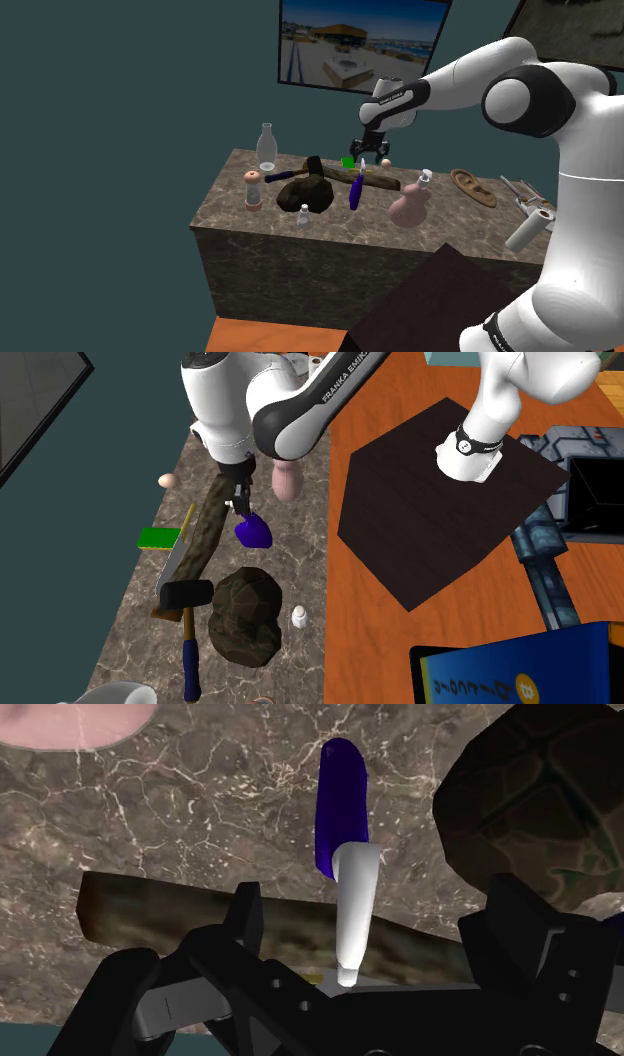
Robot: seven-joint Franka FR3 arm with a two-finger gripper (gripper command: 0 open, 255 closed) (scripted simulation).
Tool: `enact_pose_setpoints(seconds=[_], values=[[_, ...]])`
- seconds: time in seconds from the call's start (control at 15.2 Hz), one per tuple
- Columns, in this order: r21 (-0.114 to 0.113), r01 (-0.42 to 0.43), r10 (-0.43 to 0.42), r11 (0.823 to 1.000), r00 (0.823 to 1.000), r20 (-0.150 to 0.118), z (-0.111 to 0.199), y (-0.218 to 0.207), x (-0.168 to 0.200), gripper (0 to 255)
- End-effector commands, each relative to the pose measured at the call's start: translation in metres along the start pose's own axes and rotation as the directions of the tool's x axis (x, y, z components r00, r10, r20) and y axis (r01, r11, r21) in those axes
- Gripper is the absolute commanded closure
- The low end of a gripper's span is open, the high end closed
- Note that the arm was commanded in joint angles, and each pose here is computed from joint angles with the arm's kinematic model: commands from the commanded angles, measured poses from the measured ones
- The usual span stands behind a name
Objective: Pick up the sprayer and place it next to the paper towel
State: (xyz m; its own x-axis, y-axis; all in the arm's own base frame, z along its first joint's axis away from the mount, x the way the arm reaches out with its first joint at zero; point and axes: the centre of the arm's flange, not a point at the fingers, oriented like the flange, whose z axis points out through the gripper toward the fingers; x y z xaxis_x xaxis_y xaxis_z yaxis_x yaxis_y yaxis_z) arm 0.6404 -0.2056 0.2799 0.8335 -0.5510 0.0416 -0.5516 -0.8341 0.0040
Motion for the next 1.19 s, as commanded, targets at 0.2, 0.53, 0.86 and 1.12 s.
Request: enact_pose_setpoints(seconds=[0.2, 0.53, 0.86, 1.12], values=[[0.001, -0.01, 0.01, 1.0, 1.0, 0.003, 0.03, 0.003, 0.006, 0], [0.001, -0.01, 0.01, 1.0, 1.0, 0.003, 0.049, 0.003, 0.006, 0], [0.001, -0.01, 0.01, 1.0, 1.0, 0.003, 0.049, 0.002, 0.006, 0], [0.001, -0.01, 0.01, 1.0, 1.0, 0.003, 0.049, 0.002, 0.006, 255]])
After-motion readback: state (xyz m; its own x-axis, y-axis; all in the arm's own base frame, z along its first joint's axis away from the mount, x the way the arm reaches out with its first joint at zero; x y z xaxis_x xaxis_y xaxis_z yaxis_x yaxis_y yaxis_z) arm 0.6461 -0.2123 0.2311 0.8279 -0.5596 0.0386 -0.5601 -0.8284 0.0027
